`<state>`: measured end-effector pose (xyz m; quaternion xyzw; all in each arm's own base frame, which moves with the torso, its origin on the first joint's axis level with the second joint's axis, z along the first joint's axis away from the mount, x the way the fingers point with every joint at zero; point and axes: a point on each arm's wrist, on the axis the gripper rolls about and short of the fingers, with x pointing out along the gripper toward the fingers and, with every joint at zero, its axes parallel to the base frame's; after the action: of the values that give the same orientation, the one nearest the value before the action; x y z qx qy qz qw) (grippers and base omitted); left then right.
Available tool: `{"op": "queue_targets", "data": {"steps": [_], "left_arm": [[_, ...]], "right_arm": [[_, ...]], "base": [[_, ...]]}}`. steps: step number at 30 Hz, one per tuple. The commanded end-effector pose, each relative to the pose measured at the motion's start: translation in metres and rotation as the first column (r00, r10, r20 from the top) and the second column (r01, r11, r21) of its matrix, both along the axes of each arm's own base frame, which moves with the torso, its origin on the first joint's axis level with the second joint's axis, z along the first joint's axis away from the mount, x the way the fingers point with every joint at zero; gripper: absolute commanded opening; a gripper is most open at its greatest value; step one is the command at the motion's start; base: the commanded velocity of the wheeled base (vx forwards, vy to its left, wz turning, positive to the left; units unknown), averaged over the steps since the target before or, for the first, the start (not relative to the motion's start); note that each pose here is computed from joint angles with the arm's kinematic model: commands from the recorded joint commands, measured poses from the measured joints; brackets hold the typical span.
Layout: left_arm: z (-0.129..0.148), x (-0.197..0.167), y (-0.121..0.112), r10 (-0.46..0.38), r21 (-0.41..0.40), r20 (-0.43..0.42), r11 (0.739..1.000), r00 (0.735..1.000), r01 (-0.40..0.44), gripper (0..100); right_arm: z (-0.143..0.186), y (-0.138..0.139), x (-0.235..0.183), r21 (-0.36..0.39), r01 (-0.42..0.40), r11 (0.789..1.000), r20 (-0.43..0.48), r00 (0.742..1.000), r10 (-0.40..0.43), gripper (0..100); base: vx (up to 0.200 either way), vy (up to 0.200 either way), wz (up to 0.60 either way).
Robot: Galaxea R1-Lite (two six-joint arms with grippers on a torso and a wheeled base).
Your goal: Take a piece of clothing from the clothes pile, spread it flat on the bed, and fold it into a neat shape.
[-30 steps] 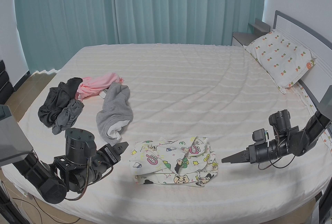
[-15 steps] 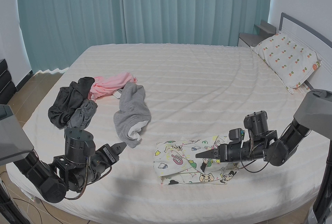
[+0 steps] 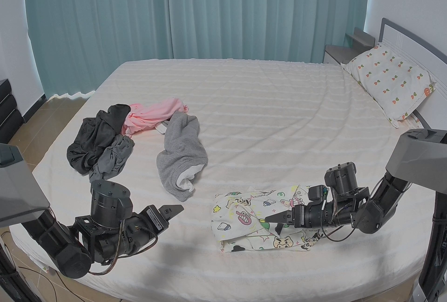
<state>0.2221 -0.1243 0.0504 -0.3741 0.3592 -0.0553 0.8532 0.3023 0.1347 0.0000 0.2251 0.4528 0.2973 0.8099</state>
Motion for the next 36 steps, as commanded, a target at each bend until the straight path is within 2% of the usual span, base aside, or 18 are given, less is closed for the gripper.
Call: {"op": "queue_targets", "data": {"steps": [1, 8, 12, 16, 23, 24, 30, 36], "left_arm": [[-0.008, -0.001, -0.003, -0.011, 0.016, -0.028, 1.000, 1.000, 0.012, 100], [-0.009, 0.000, -0.004, -0.012, 0.010, -0.031, 1.000, 0.999, 0.012, 100], [-0.014, -0.006, -0.018, -0.094, -0.019, -0.066, 0.996, 0.993, 0.093, 100], [-0.022, -0.007, -0.024, -0.114, -0.009, -0.088, 0.994, 0.990, 0.113, 100], [-0.034, -0.006, -0.024, -0.111, -0.016, -0.057, 0.994, 0.992, 0.111, 100], [-0.033, -0.006, -0.025, -0.112, -0.019, -0.050, 0.994, 0.992, 0.111, 100], [-0.033, -0.006, -0.024, -0.110, -0.019, -0.050, 0.994, 0.993, 0.109, 100], [-0.034, -0.007, -0.023, -0.105, -0.015, -0.050, 0.994, 0.993, 0.104, 100]], "right_arm": [[-0.001, 0.001, -0.002, -0.001, -0.004, 1.000, -0.005, 1.000, 0.004, 100], [-0.018, 0.019, 0.005, -0.028, -0.023, 0.999, -0.010, 1.000, 0.023, 100], [-0.019, 0.021, 0.010, -0.036, -0.012, 0.999, 0.002, 1.000, 0.012, 100], [-0.022, 0.026, 0.013, -0.040, -0.013, 0.999, 0.005, 1.000, 0.014, 100], [-0.033, 0.036, 0.019, -0.093, 0.021, 0.995, 0.025, 1.000, -0.019, 100], [-0.032, 0.036, 0.018, -0.095, 0.025, 0.995, 0.028, 0.999, -0.022, 0], [-0.026, 0.031, 0.015, -0.112, 0.042, 0.993, 0.034, 0.999, -0.038, 0], [-0.016, 0.015, -0.003, -0.162, 0.011, 0.987, 0.052, 0.999, -0.003, 0]], "base": [[0.000, 0.000, 0.00], [0.000, 0.000, 0.00], [0.000, 0.000, 0.00], [0.000, 0.000, 0.00], [0.000, 0.000, 0.00], [0.000, 0.000, 0.00], [0.000, 0.000, 0.00], [0.000, 0.000, 0.00]]}}
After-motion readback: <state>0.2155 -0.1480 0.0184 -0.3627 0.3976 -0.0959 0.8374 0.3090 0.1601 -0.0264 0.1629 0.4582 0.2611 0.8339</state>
